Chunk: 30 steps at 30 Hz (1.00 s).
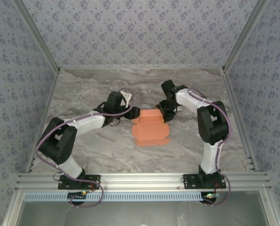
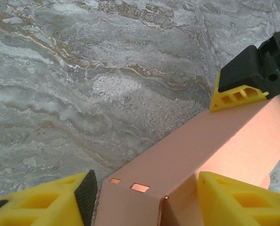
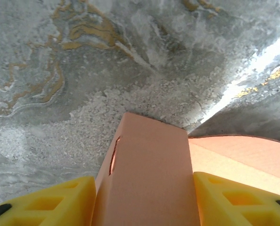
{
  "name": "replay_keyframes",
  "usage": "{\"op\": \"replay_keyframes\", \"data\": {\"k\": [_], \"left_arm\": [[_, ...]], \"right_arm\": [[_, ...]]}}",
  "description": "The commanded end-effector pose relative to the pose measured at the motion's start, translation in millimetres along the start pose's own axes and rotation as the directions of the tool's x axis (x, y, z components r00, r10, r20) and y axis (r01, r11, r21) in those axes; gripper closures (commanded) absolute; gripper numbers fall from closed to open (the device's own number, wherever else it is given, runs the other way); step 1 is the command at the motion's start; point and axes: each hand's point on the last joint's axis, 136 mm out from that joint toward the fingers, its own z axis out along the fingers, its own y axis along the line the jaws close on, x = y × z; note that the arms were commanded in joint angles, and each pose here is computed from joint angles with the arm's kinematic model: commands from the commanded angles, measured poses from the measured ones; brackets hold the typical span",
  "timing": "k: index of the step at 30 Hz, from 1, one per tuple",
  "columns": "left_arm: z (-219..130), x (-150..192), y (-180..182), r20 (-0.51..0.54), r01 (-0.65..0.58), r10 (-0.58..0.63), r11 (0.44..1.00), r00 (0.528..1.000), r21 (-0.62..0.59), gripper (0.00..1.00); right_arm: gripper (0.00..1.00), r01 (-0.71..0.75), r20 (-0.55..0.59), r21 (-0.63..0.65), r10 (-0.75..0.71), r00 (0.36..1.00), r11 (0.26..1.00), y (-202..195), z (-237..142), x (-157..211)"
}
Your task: Fold the paper box
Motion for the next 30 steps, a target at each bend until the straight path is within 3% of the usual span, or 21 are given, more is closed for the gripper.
{"op": "replay_keyframes", "data": {"k": [1, 6, 10, 16, 18, 24, 27, 30], "left_arm": [[-7.0, 31.3, 12.1, -0.078, -0.014, 0.011, 0.999, 0.997, -0.044, 0.37], [-25.0, 11.3, 3.2, 0.028, -0.032, 0.031, 0.999, 0.999, 0.004, 0.27], [-48.5, 2.0, -0.1, 0.145, -0.134, 0.131, 0.991, 0.981, 0.011, 0.23], [-91.7, 8.9, -11.9, 0.404, -0.348, 0.319, 0.938, 0.857, -0.001, 0.19], [-94.9, 12.5, -8.4, 0.390, -0.363, 0.345, 0.931, 0.854, -0.029, 0.19], [-103.1, 14.9, -5.2, 0.369, -0.322, 0.315, 0.946, 0.875, -0.044, 0.18], [-104.1, 36.5, -13.1, 0.351, -0.382, 0.356, 0.924, 0.866, 0.007, 0.18], [-96.0, 53.5, -8.9, 0.326, -0.413, 0.393, 0.911, 0.860, -0.009, 0.19]], "right_arm": [[0.44, -0.037, 0.046, 0.026, 0.036, 0.998, 0.999, -11.4, 3.6, -7.3], [0.44, -0.050, 0.042, 0.031, 0.049, 0.998, 0.998, -14.6, 4.0, -7.9], [0.44, -0.059, 0.047, 0.024, 0.058, 0.997, 0.998, -14.6, 2.1, -9.6], [0.45, -0.063, 0.038, 0.016, 0.063, 0.997, 0.998, -13.0, 1.9, -8.4], [0.40, -0.058, 0.018, 0.012, 0.058, 0.998, 0.998, -11.5, 2.0, -4.2], [0.09, -0.042, 0.038, -0.005, 0.042, 0.998, 0.999, -11.9, -12.0, -5.0], [0.02, -0.041, 0.002, -0.010, 0.041, 0.999, 0.999, -11.0, -14.8, 2.0], [0.01, -0.018, -0.009, -0.012, 0.018, 1.000, 1.000, -8.7, -17.8, 13.6]]}}
